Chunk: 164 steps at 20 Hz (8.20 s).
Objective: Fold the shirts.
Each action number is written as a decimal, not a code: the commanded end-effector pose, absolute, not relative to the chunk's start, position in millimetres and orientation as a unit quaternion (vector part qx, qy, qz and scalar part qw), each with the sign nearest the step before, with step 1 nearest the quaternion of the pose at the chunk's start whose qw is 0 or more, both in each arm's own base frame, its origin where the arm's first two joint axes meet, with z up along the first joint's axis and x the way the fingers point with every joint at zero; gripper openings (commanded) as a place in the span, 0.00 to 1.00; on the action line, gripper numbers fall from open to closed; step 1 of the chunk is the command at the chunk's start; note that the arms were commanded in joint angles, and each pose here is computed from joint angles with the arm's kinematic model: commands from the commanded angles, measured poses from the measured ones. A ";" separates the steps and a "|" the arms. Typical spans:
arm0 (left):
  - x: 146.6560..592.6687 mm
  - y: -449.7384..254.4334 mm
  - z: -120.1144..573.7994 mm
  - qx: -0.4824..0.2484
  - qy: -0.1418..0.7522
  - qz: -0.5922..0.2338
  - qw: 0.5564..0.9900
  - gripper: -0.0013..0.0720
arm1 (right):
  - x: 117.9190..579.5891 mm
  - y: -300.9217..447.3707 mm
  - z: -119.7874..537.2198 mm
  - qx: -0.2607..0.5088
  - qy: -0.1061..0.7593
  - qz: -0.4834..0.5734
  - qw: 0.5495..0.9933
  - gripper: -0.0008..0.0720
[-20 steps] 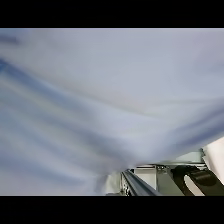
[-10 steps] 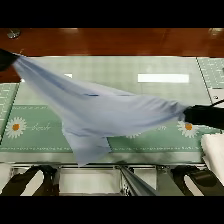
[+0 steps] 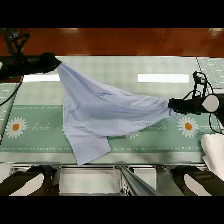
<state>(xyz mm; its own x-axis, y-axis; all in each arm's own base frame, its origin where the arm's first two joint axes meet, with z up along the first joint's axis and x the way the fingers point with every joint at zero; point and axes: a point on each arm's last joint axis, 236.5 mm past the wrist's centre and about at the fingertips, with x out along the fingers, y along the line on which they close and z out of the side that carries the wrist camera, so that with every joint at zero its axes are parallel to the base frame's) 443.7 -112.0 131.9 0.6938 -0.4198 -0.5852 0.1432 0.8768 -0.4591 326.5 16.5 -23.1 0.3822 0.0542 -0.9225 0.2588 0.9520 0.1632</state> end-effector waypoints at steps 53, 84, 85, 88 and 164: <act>247.2 -141.8 -77.8 -0.357 0.595 -0.173 0.699 0.05 | 340.8 39.8 -98.6 0.378 0.625 -0.012 0.683 0.50; 220.7 -33.5 447.3 -0.070 0.121 -0.057 0.988 0.05 | 210.0 72.4 353.1 0.085 0.252 0.144 0.953 0.04; 237.5 -30.4 419.9 -0.090 0.158 -0.063 0.981 0.05 | 216.8 79.4 326.1 0.098 0.284 0.164 0.940 0.04; 297.1 -15.2 341.5 -0.132 0.240 -0.067 0.960 0.05 | 245.4 81.6 237.0 0.139 0.377 0.178 0.898 0.04; 276.0 -86.4 -85.8 -0.435 0.563 -0.073 0.699 0.05 | 337.6 35.3 -98.5 0.403 0.592 -0.019 0.697 0.44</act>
<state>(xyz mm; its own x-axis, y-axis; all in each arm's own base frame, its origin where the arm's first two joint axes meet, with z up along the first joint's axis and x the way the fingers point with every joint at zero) 276.3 -85.8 -86.2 0.3568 -0.5890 -0.7251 -0.3900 0.6113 -0.6886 318.5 13.8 -101.6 0.3140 0.4153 -0.8538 0.5551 0.6493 0.5200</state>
